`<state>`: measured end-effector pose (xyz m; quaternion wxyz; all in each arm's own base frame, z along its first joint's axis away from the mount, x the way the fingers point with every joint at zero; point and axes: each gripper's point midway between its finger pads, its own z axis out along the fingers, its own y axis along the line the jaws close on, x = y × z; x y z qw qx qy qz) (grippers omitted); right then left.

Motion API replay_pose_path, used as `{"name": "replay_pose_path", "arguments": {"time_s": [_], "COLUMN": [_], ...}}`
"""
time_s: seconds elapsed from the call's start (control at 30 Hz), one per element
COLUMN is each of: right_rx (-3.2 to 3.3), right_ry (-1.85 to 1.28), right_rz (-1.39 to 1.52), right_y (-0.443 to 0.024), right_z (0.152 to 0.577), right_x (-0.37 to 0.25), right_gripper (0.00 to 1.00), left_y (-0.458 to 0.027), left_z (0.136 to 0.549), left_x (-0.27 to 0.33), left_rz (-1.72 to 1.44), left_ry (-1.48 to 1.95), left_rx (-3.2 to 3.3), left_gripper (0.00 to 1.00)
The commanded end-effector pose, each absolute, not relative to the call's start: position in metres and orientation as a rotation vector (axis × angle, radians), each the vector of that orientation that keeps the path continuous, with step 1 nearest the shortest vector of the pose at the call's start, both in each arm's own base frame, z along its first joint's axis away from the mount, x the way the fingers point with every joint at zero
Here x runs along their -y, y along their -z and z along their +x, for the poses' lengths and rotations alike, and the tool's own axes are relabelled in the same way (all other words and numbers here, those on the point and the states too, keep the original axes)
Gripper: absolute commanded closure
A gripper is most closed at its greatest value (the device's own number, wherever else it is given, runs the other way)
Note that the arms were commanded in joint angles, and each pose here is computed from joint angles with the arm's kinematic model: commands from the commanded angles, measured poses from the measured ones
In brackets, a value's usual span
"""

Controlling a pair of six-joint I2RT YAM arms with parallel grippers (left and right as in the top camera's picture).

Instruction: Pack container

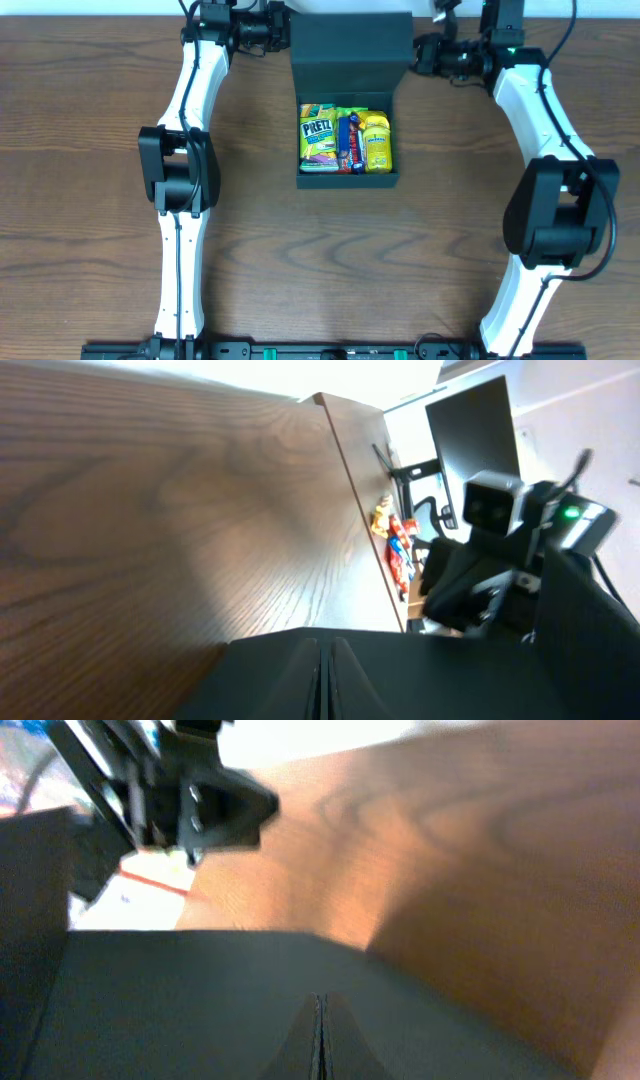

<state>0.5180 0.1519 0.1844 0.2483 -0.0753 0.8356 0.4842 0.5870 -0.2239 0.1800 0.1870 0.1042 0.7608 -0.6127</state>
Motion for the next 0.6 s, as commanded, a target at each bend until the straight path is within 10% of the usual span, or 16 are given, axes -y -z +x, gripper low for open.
{"name": "replay_pose_path", "arguments": {"time_s": [0.0, 0.57], "right_rx": [-2.291, -2.343], "right_ry": [-1.29, -0.973], "right_rz": [-0.31, -0.261], "right_y": [-0.178, -0.209], "right_z": [0.507, 0.502], "right_x": [-0.16, -0.128], "right_gripper": [0.99, 0.99], "left_y": [-0.191, -0.242], "left_z": [0.584, 0.583], "left_x": [0.223, 0.22], "left_rz": [0.354, 0.366], "left_ry": [1.742, 1.643], "left_rx": [-2.101, -2.051], "left_gripper": [0.94, 0.94]}}
